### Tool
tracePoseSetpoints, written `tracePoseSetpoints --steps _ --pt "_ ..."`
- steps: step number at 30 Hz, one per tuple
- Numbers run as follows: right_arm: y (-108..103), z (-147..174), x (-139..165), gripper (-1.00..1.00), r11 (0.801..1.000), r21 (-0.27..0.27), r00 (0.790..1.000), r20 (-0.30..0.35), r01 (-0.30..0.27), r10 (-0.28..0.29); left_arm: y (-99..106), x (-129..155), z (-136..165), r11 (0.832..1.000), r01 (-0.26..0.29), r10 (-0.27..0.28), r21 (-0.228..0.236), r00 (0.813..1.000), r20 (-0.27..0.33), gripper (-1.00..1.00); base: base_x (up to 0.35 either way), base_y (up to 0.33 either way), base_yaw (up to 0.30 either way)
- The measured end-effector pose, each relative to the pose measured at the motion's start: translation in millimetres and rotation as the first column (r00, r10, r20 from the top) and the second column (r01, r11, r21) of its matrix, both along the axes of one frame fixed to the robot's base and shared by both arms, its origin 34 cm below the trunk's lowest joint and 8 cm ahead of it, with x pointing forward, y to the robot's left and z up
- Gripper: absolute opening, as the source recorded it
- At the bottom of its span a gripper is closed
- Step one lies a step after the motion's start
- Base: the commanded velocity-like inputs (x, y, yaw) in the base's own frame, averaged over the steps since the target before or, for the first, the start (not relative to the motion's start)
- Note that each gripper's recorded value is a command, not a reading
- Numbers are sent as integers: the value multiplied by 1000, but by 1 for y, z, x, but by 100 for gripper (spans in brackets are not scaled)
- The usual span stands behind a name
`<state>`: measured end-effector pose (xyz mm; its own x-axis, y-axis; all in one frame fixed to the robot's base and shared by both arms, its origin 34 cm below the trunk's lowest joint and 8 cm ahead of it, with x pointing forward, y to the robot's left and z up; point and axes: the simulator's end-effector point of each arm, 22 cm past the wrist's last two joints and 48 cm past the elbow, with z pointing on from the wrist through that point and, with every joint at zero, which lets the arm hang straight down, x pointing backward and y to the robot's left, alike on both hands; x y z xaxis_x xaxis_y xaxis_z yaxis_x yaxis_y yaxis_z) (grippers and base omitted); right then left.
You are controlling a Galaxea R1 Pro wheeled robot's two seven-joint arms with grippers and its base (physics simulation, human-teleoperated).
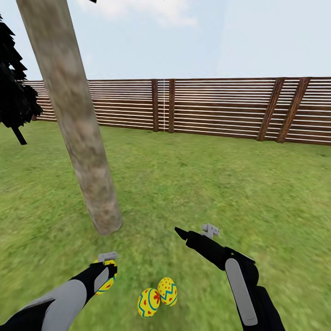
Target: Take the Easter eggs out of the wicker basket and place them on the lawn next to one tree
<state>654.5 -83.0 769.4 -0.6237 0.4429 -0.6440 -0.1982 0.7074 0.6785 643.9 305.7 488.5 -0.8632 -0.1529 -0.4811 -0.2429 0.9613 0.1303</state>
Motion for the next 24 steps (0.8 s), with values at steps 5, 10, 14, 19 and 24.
tracePoseSetpoints --steps 5,10,14,19,24 --pt "0 -10 -1 100 1000 -1 1000 0 0 0 -3 -2 -11 1000 2 -2 -2 1000 -1 -100 0 0 0" --pt "-1 -20 -3 100 1000 -2 1000 0 1 -1 -3 -4 -21 1000 3 -3 -2 1000 -1 -100 0 0 0" --pt "-1 -28 -4 100 1000 -2 1000 0 1 -1 -3 -5 -29 1000 3 -3 -2 1000 -1 -100 0 0 0" --pt "0 -38 -6 100 1000 1 1000 1 0 0 -3 -7 -39 1000 3 -3 -2 1000 -1 -100 0 0 0" --pt "1 -48 -8 100 1000 3 1000 1 0 0 -3 -9 -50 1000 -3 3 -17 1000 -5 -100 0 0 0"
